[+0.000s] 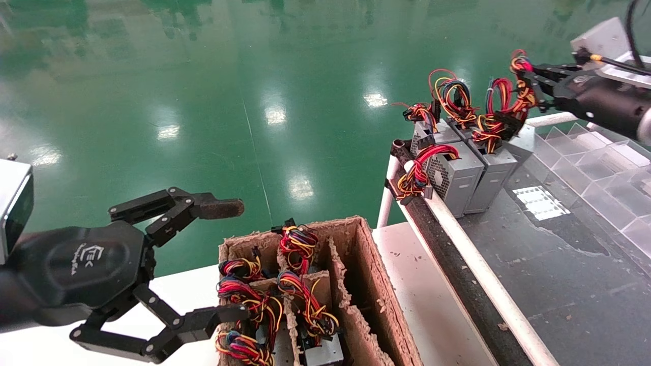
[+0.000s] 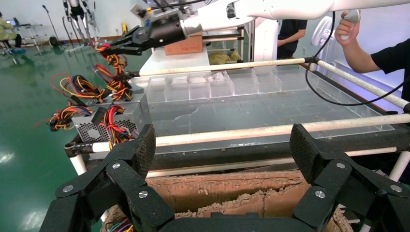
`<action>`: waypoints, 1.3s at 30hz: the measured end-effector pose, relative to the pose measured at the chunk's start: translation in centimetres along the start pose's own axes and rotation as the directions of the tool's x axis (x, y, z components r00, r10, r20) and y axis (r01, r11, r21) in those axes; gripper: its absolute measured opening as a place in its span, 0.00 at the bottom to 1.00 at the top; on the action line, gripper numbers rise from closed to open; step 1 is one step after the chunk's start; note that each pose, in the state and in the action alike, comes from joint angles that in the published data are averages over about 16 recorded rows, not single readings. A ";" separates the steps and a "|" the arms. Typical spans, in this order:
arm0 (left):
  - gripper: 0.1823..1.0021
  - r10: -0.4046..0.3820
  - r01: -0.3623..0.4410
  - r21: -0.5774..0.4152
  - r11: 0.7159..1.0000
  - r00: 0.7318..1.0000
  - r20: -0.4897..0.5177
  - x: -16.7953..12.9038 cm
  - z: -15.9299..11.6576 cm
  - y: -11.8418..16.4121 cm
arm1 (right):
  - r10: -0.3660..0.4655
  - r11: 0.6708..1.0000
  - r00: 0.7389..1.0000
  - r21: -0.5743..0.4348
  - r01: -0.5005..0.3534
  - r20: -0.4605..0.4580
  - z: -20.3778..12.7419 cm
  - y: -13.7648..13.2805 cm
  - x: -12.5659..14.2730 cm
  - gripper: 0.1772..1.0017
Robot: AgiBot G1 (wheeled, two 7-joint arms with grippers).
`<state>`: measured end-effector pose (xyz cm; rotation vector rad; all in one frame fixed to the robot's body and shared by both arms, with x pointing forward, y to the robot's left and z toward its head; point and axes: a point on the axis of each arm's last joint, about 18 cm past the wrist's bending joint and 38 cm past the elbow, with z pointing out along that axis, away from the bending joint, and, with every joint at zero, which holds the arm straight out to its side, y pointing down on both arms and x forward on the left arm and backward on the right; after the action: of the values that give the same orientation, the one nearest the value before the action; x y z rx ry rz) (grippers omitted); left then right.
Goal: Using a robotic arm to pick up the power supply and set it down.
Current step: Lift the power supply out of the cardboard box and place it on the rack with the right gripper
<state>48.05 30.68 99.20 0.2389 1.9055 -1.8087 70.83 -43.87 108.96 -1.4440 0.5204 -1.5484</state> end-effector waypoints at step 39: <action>1.00 0.000 0.000 0.000 1.000 1.000 0.000 0.0 0.0 0.0 | -0.019 1.000 1.000 -0.014 0.018 -0.024 4.8 -1.6 -3.9 0.10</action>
<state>48.05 30.68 99.20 0.2389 1.9055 -1.8087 74.33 -38.55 109.16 -1.4456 0.5342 -1.5812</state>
